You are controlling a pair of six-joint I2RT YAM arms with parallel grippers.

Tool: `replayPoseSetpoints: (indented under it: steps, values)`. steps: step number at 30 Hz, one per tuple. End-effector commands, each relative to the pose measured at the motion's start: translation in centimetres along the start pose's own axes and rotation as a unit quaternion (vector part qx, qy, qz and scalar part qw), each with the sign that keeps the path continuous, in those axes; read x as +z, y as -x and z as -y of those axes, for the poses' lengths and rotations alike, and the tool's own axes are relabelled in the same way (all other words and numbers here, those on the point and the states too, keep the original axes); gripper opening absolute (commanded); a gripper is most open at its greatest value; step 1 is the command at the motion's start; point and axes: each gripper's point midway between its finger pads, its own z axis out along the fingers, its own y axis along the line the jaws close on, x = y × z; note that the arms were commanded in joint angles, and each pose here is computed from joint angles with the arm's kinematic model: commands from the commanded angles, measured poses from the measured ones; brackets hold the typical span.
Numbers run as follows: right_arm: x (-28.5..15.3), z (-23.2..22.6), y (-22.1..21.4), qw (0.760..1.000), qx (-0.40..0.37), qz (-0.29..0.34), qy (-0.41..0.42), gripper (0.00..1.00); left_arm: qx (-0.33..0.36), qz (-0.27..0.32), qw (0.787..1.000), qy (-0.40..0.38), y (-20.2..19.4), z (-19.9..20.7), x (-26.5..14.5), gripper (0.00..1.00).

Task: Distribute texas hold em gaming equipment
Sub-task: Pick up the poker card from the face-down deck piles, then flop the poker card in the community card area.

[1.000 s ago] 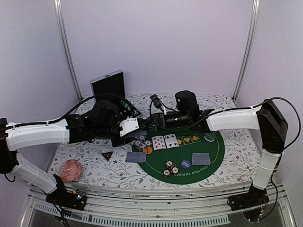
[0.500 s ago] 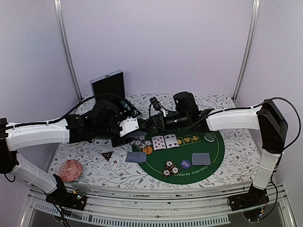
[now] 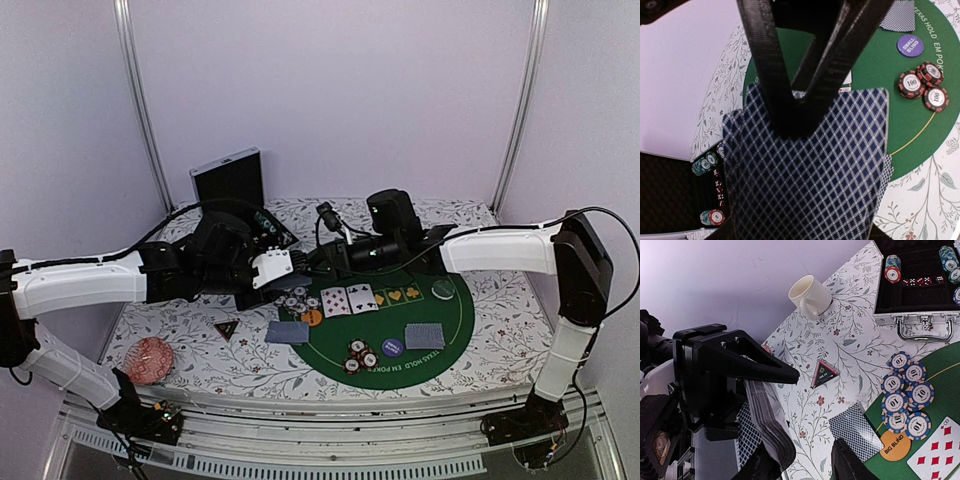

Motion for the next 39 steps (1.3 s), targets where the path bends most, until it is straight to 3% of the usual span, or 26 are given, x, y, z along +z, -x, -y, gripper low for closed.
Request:
replayPoseSetpoints:
  steps: [1,5,7,10,25,34,39]
  values:
    - [-0.9,-0.9,1.0,1.0,-0.012,0.003,-0.006,0.37,0.0,0.023,1.0,0.01,1.3,-0.5,-0.6,0.52]
    - [-1.1,-1.8,1.1,1.0,-0.015,0.001,0.012,0.28,0.0,0.023,1.0,0.008,1.3,-0.4,-0.5,0.52]
    - [-1.3,-3.0,1.2,0.999,-0.016,-0.003,0.043,0.12,0.0,0.022,1.0,0.009,1.2,-0.4,-0.5,0.52]
    - [-1.5,-2.9,1.2,0.999,-0.013,-0.003,0.034,0.04,0.0,0.022,1.0,0.009,1.2,-0.4,-0.5,0.52]
    - [-4.3,-2.8,1.9,0.999,-0.035,0.003,-0.009,0.02,0.0,0.024,1.0,0.009,1.3,-0.4,-0.6,0.52]
    - [-8.4,-4.0,3.8,0.997,-0.061,0.034,-0.02,0.02,0.0,0.024,1.0,0.01,1.3,-0.5,-0.6,0.52]
    - [-11.7,-2.3,4.7,0.994,-0.059,0.059,-0.063,0.02,0.0,0.023,1.0,0.009,1.3,-0.4,-0.6,0.52]
